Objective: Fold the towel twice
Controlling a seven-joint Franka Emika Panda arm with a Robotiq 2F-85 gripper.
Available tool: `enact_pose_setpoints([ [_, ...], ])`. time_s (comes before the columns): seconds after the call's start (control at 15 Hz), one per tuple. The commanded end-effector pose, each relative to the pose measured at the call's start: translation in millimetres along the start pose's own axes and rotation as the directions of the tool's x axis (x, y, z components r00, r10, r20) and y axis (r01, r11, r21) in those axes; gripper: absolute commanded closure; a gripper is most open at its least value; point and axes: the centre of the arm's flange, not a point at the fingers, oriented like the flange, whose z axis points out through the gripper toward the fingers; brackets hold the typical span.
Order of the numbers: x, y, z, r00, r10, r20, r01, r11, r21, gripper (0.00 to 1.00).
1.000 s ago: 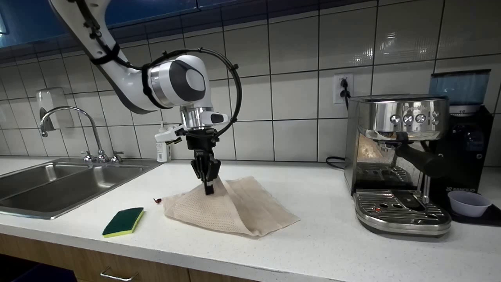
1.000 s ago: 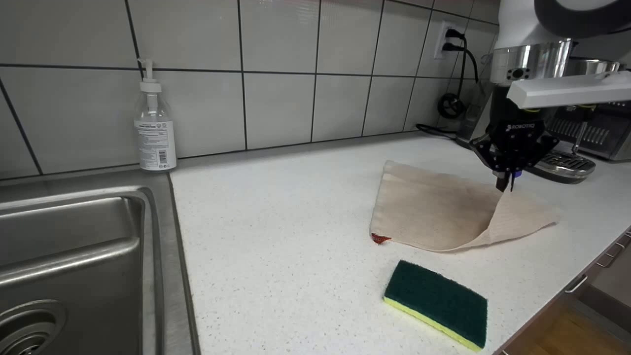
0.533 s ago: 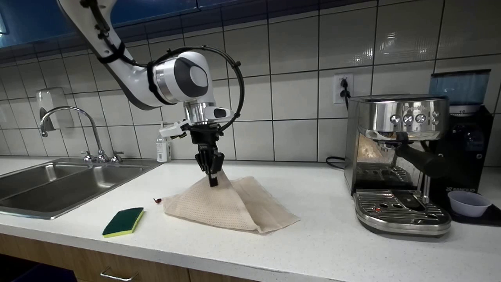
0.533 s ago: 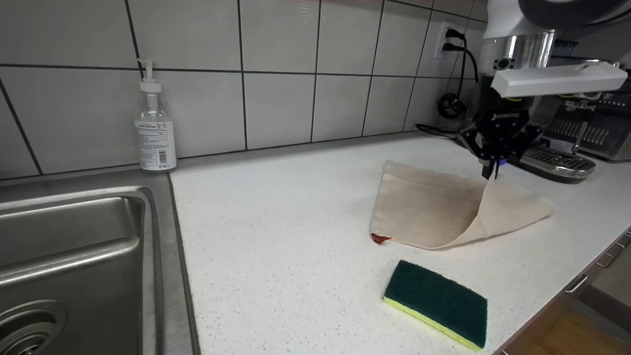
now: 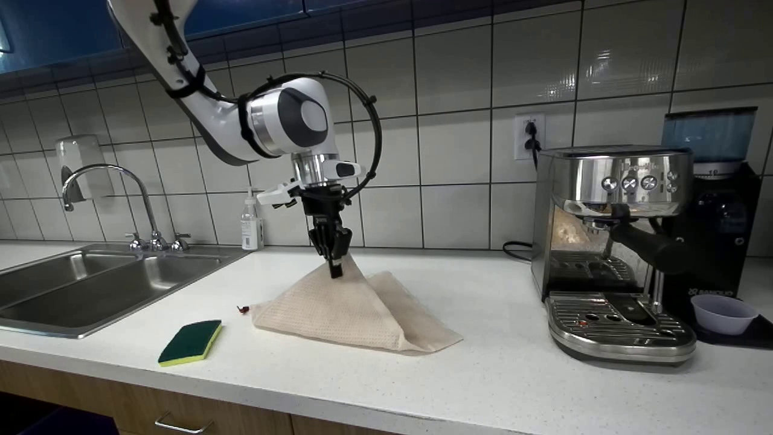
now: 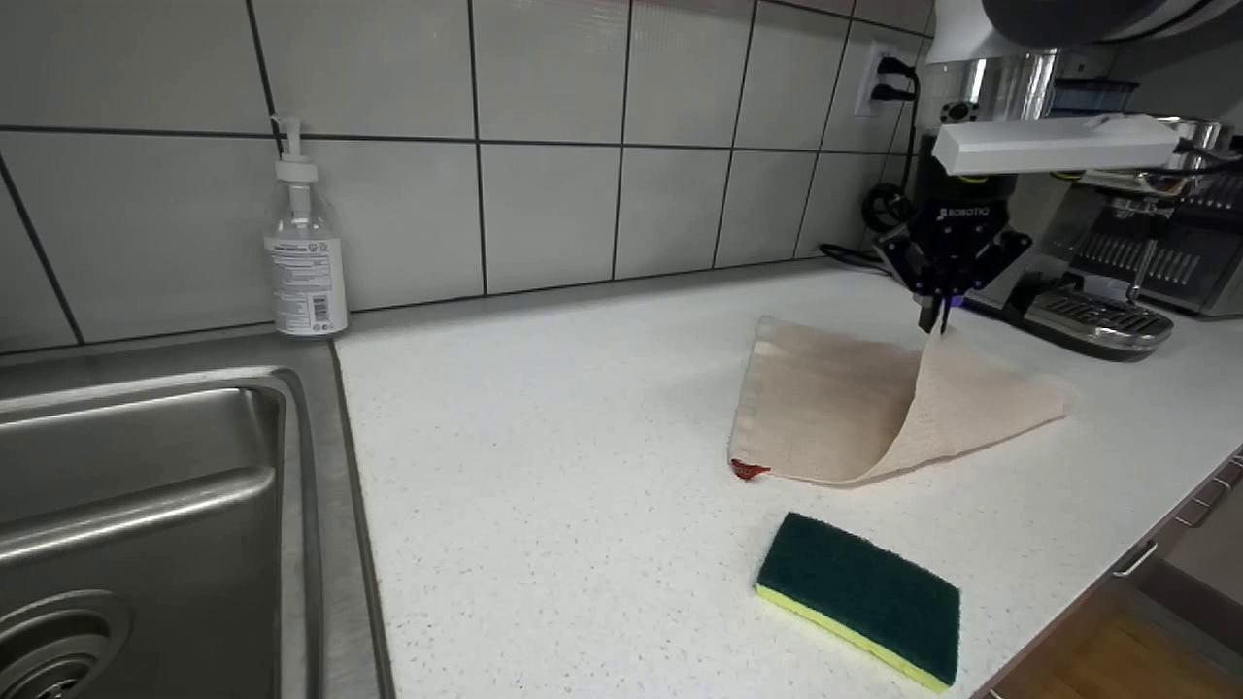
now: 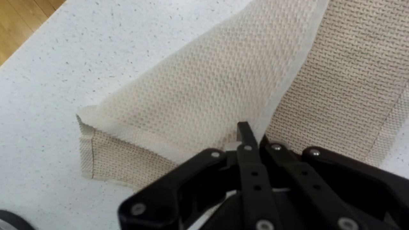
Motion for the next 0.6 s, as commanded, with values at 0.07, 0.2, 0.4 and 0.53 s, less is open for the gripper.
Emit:
enact_pose_setpoints([
  [0.07,22,-14,-9,1.000,0.024,-0.002,-0.024,1.000,0.020,1.00],
  [0.2,27,-17,-12,0.999,0.032,-0.005,-0.031,0.999,0.030,1.00],
  [0.4,35,-21,-15,0.999,0.041,-0.010,-0.040,0.998,0.040,1.00],
  [0.53,41,-23,-18,0.999,0.050,-0.013,-0.049,0.998,0.047,1.00],
])
